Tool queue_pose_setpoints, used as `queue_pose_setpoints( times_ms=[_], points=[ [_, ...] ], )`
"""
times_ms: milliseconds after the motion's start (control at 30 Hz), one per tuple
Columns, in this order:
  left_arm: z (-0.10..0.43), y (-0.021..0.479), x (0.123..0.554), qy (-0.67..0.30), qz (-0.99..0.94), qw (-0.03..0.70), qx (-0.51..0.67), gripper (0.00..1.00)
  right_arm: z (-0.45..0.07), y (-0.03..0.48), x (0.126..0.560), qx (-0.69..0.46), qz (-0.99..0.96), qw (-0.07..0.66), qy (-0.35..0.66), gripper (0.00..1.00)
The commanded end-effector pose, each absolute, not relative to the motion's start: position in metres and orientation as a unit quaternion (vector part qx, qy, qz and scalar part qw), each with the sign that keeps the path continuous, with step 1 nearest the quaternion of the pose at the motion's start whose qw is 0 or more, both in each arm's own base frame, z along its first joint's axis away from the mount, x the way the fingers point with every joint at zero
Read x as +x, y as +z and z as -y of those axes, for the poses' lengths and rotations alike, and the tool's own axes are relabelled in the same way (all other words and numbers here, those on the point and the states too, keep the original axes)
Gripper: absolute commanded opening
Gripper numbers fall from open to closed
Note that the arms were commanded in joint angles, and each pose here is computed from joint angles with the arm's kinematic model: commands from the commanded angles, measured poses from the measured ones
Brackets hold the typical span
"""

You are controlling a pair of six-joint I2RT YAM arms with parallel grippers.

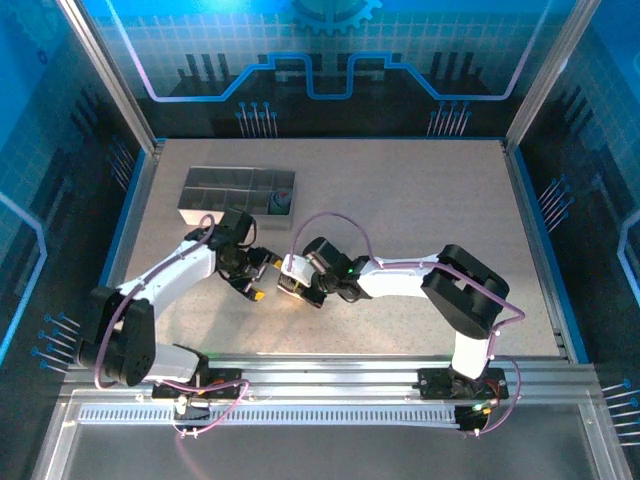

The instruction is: Roll the socks

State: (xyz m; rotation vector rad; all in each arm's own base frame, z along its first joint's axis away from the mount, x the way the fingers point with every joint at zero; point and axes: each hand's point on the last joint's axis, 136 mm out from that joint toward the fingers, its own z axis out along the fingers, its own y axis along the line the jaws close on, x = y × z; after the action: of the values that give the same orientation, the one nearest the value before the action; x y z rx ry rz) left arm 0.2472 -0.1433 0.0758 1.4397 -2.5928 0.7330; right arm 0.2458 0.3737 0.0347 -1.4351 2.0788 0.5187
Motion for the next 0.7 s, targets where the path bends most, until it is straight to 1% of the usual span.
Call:
queue_pose_setpoints(
  times_ms=[0, 100, 167, 267, 400, 667],
  points=[
    [0.145, 0.074, 0.239, 0.257, 0.845, 0.046, 0.467, 0.66, -0.314, -0.040, 0.194, -0.506, -0.836, 0.083, 0.195, 0.00],
    [0.154, 0.076, 0.244, 0.283, 0.847, 0.034, 0.448, 0.60, -0.310, -0.043, 0.192, -0.475, -0.847, 0.057, 0.233, 0.00],
    [0.162, 0.073, 0.246, 0.294, 0.851, 0.035, 0.434, 0.60, -0.307, -0.045, 0.193, -0.450, -0.853, 0.038, 0.260, 0.00],
    [0.173, 0.065, 0.246, 0.292, 0.861, 0.044, 0.414, 0.60, -0.303, -0.049, 0.194, -0.420, -0.861, 0.012, 0.288, 0.00],
    [0.189, 0.053, 0.248, 0.284, 0.874, 0.052, 0.390, 0.64, -0.298, -0.052, 0.196, -0.380, -0.868, -0.017, 0.320, 0.00],
    [0.192, 0.023, 0.251, 0.229, 0.895, 0.058, 0.377, 0.63, -0.291, -0.056, 0.203, -0.314, -0.877, -0.055, 0.359, 0.00]
  ],
)
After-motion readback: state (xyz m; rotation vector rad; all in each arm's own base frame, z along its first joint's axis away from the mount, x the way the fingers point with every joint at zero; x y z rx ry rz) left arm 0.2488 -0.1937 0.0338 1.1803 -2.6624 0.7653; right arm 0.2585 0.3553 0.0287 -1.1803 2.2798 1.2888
